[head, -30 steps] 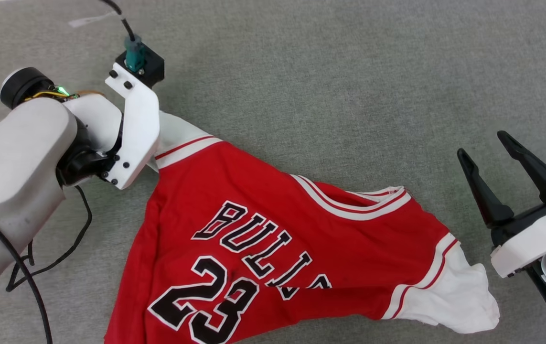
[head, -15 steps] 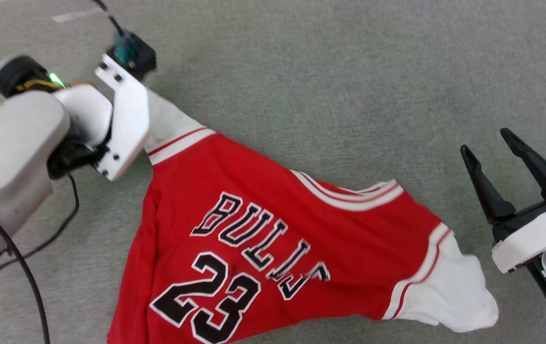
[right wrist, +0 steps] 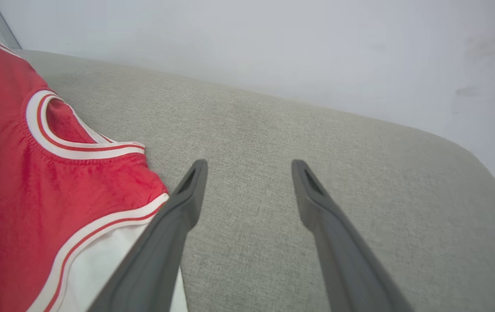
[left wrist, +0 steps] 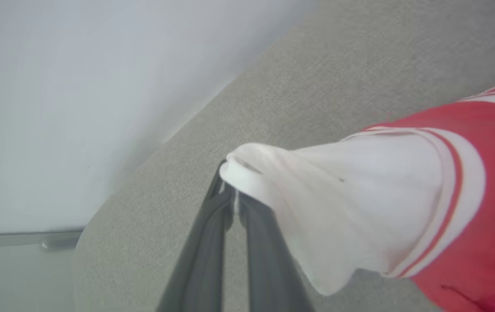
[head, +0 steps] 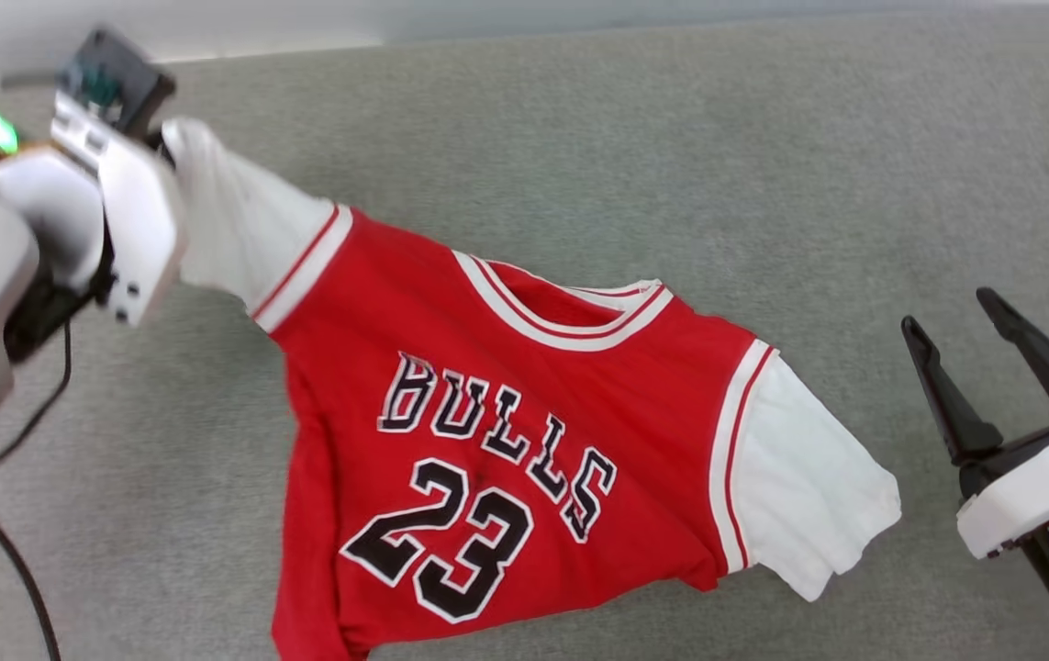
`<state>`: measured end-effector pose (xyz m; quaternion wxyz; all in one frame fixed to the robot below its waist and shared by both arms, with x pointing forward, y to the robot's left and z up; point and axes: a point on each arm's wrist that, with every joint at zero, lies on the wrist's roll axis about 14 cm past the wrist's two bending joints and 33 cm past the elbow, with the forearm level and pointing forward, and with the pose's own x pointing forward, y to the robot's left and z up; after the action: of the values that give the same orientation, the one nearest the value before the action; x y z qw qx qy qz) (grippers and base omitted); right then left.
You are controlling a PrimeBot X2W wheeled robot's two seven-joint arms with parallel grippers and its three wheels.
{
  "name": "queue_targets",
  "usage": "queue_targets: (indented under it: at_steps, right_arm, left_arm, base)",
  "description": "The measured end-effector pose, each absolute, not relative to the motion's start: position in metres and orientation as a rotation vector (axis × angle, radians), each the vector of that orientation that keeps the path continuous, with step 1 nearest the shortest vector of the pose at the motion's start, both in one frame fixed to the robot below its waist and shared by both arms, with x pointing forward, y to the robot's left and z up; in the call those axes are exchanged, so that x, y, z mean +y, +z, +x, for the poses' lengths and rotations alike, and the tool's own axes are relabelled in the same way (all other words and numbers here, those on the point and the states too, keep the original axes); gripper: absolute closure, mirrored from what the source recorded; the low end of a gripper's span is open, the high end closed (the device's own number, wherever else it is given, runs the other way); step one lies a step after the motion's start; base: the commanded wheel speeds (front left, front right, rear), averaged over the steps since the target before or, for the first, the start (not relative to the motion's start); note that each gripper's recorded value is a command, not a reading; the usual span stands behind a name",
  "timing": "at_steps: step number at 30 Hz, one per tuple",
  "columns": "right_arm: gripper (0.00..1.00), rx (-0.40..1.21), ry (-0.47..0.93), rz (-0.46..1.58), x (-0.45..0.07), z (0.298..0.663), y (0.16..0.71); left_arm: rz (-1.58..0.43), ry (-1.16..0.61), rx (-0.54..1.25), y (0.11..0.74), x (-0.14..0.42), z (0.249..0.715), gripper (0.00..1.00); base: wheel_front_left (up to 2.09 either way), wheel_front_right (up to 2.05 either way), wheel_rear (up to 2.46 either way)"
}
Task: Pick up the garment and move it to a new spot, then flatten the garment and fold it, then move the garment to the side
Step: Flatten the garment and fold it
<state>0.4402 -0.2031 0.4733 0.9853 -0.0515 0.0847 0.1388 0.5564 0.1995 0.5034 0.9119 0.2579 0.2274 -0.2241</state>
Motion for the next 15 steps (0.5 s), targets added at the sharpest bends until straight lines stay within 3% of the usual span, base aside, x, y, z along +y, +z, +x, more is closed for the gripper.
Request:
queue_targets:
  at_steps: [6, 15]
  right_arm:
    - [0.0, 0.157, 0.315, -0.081, -0.186, 0.44, 0.476]
    - [0.0, 0.173, 0.307, -0.081, -0.189, 0.433, 0.473]
  left_arm:
    - [0.458, -0.379, 0.587, 0.455, 0.242, 0.511, 1.0]
    - [0.324, -0.338, 0.827, 0.378, 0.258, 0.446, 1.0]
  base:
    - [0.0, 0.0, 0.0]
    - [0.0, 0.0, 0.0]
